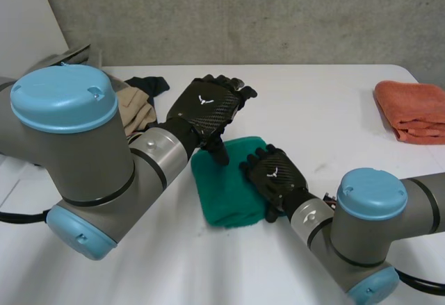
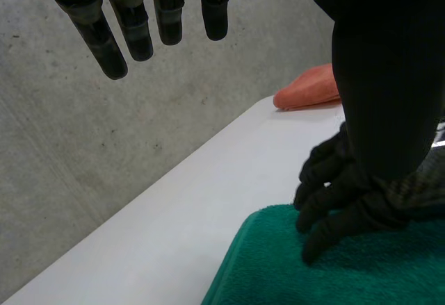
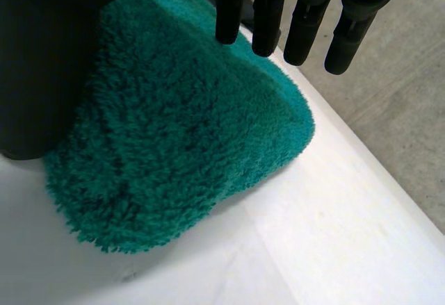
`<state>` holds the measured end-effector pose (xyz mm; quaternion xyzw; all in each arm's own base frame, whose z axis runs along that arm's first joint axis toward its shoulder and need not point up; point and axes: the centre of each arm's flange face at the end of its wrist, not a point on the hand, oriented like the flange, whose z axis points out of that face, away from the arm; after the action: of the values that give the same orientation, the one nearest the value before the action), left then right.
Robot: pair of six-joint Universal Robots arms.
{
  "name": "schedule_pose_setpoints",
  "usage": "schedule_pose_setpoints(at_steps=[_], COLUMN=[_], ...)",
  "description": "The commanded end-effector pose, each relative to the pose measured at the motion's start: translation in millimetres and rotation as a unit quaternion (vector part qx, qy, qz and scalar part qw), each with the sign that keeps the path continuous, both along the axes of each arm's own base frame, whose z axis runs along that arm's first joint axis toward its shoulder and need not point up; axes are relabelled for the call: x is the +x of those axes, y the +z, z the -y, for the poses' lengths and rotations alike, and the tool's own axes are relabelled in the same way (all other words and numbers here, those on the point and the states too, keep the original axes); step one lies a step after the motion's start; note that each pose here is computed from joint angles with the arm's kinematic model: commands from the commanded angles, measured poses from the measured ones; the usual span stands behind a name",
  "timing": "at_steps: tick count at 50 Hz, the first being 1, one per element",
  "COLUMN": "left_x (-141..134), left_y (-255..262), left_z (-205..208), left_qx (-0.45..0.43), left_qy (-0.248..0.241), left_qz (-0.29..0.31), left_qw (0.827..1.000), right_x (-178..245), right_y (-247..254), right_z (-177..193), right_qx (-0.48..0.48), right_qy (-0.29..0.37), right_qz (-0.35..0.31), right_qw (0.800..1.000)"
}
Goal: Fold the laundry.
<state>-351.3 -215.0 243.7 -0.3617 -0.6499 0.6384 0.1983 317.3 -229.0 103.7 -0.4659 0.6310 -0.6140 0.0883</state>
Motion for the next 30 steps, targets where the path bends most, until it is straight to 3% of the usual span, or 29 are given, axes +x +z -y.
schedule_pose_setpoints(at_steps=[1,9,15,23,30], left_x=[1,1,1,-1,-5], left_y=[-1,-2,2,17,30], left_z=[0,-1,-1,-1,-2], left_qx=[0.001,0.002,-0.001,-0.022,-0.051], left_qy=[0.000,0.000,-0.001,-0.003,-0.011], left_qz=[0.001,0.002,-0.002,-0.020,-0.041], left_qw=[1.000,1.000,1.000,1.000,0.998], right_x=[6,18,24,-14,-75], right_y=[2,-2,24,106,167], right_z=[8,19,34,109,182], right_qx=[-0.003,-0.008,-0.046,-0.160,-0.277], right_qy=[0.001,0.027,0.027,-0.049,-0.130], right_qz=[0.007,0.017,0.044,0.094,0.145], right_qw=[1.000,0.999,0.998,0.981,0.941])
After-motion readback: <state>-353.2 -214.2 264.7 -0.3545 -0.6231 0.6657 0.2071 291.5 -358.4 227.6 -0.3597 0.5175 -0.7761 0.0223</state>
